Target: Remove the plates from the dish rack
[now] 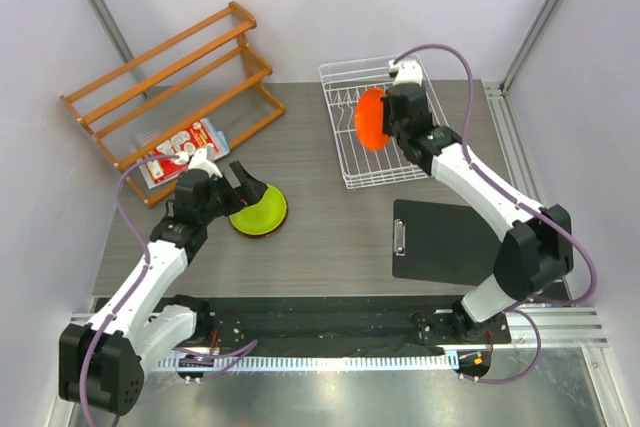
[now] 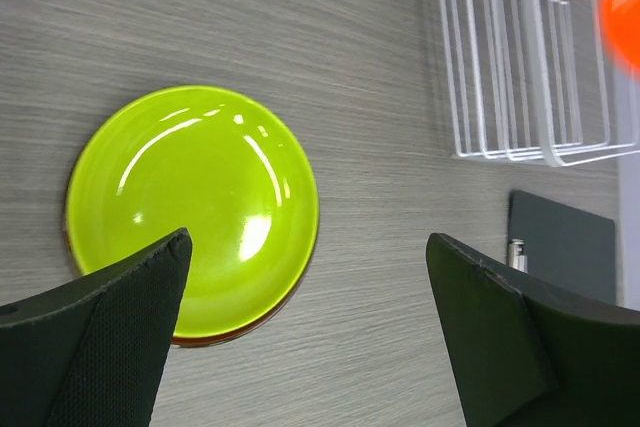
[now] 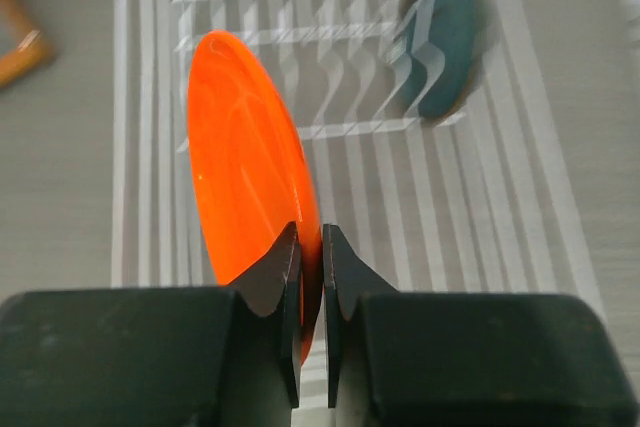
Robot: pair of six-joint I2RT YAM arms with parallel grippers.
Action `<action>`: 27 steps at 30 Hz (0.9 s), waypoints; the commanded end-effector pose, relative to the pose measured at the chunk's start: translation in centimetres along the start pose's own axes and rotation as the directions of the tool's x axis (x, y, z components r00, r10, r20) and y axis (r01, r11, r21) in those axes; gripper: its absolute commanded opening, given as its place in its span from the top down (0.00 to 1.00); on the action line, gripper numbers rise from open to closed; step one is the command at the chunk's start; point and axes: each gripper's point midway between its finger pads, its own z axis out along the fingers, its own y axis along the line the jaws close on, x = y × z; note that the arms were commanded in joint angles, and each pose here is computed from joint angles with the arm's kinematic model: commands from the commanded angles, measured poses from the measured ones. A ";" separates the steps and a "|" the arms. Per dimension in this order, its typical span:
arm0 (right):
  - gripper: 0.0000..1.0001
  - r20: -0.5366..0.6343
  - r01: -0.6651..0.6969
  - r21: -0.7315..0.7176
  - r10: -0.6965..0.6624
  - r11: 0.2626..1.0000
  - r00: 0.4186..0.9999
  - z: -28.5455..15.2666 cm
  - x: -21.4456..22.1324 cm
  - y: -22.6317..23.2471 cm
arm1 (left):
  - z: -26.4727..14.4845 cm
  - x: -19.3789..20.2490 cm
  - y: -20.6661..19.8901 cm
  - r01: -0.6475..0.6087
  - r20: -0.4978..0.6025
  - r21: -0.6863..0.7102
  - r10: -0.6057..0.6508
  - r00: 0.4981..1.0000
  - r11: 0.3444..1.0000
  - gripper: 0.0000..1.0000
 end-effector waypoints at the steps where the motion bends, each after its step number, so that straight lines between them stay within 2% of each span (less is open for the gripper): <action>1: 0.99 -0.121 -0.202 -0.369 0.169 0.907 0.978 -5.0 2.8 7.2 | 0.3 -0.7 -2.5 0.020 0.015 0.128 -0.022 1.000 0.992 0.01; 3: 0.99 -0.164 -0.259 -0.456 0.205 0.852 0.965 -6.8 3.1 9.3 | 0.5 -0.7 -3.3 0.031 0.009 0.172 -0.033 0.999 0.985 0.01; 5: 0.99 -0.230 -0.319 -0.564 0.226 0.762 0.947 -8.6 4.1 11.8 | 0.9 -0.4 -3.6 0.049 0.001 0.197 -0.050 0.999 0.979 0.01; 9: 0.99 -0.326 -0.404 -0.643 0.244 0.651 0.913 -10.3 5.8 15.0 | 1.3 0.2 -4.7 0.084 -0.027 0.268 -0.080 0.996 0.960 0.01; 14: 0.99 -0.323 -0.388 -0.631 0.228 0.672 0.919 -10.4 6.9 15.9 | 1.9 0.5 -5.0 0.114 -0.047 0.291 -0.105 0.993 0.950 0.01; 18: 0.99 -0.231 -0.342 -0.585 0.253 0.735 0.940 -10.2 5.1 14.1 | 2.0 0.7 -4.9 0.118 -0.052 0.287 -0.108 0.993 0.951 0.01; 20: 0.99 -0.224 -0.322 -0.583 0.233 0.746 0.946 -10.3 4.8 13.9 | 2.0 0.7 -4.9 0.120 -0.053 0.287 -0.109 0.993 0.950 0.01; 27: 0.99 -0.317 -0.388 -0.650 0.231 0.654 0.920 -11.3 5.7 16.3 | 1.9 0.3 -5.8 0.122 -0.047 0.334 -0.113 0.992 0.935 0.02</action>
